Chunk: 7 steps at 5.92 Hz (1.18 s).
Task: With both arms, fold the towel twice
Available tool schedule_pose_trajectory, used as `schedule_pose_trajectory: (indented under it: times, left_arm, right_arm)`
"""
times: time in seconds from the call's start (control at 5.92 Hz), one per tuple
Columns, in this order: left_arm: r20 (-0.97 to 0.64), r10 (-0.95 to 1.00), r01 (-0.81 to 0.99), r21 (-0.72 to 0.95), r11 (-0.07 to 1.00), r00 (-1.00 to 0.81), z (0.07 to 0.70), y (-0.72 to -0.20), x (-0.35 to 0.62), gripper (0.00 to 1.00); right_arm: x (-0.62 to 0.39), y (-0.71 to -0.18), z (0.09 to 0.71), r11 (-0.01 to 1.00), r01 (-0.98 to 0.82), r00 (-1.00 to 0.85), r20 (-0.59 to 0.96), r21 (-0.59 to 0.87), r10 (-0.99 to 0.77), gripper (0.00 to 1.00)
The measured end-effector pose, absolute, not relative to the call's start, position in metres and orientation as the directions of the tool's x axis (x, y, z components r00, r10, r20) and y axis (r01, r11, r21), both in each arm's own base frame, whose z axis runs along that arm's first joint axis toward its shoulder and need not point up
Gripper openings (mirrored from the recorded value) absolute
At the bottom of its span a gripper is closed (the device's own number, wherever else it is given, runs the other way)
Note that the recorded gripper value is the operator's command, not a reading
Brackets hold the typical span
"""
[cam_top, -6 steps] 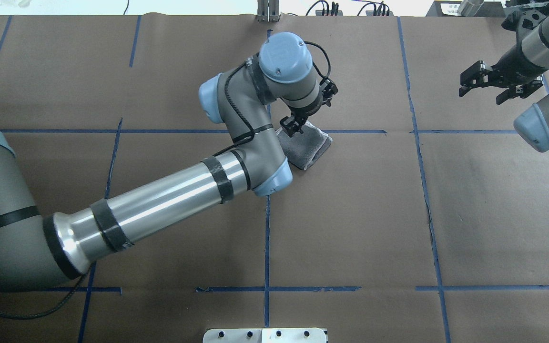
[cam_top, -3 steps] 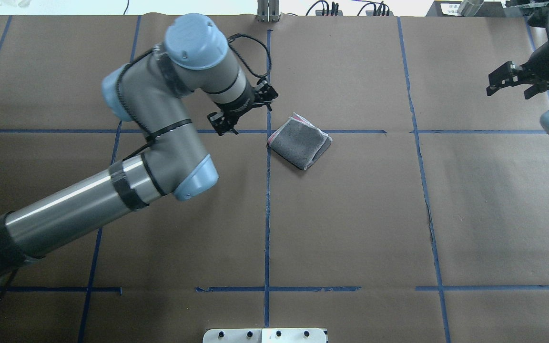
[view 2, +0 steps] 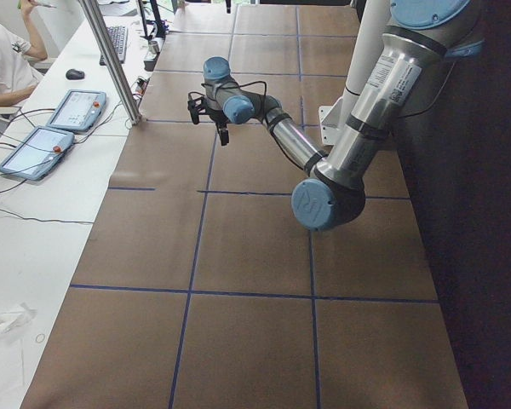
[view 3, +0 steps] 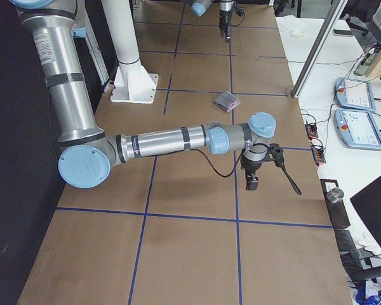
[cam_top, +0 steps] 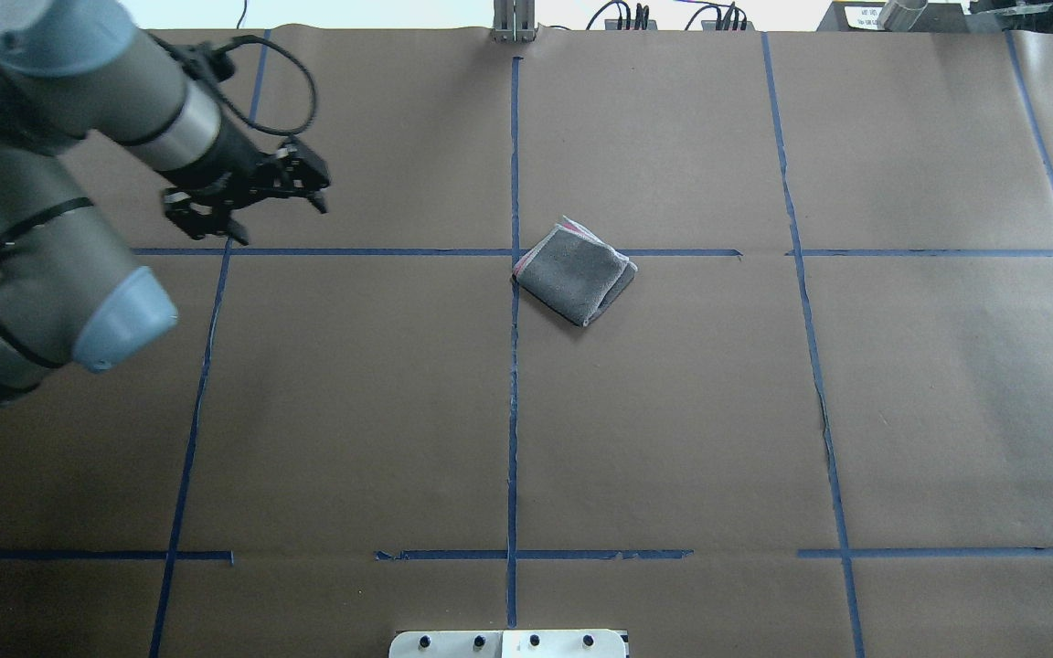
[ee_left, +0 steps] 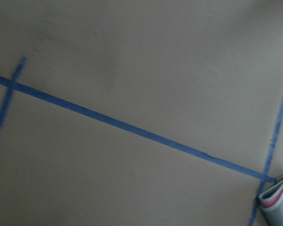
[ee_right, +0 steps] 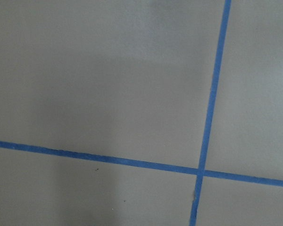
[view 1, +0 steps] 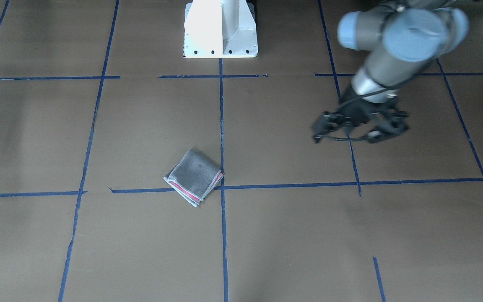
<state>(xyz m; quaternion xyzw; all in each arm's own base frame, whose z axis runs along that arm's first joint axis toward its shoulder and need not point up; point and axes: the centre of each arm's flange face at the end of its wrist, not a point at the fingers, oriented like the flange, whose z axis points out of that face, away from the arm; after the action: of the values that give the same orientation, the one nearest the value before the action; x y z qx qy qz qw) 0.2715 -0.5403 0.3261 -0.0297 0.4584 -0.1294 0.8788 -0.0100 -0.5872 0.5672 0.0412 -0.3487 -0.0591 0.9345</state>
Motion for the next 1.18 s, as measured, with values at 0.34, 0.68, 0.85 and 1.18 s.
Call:
schedule_pose_trajectory:
  times: [0.34, 0.68, 0.85, 1.18]
  left_arm:
    - [-0.778, -0.117, 0.1, -0.07, 0.992, 0.617, 0.454, -0.542, 0.124, 1.0]
    - [-0.743, -0.013, -0.005, -0.022, 1.0, 0.669, 0.569, -0.537, -0.009, 1.0]
    - [-0.744, 0.022, -0.051, -0.016, 0.999, 0.668, 0.619, -0.53, -0.046, 1.0]
    - [-0.748, 0.032, -0.091, -0.037, 0.995, 0.663, 0.67, -0.512, -0.068, 1.0]
  right_arm:
    - [0.006, -0.564, 0.583, 0.993, 0.074, 0.713, 0.691, 0.09, -0.116, 1.0]
    - [0.008, -0.545, 0.612, 0.997, 0.073, 0.701, 0.709, 0.038, -0.079, 1.0]
    - [0.013, -0.528, 0.63, 0.998, 0.067, 0.683, 0.728, 0.008, -0.051, 1.0]
    - [0.032, -0.492, 0.661, 0.999, 0.035, 0.637, 0.77, 0.007, -0.028, 1.0]
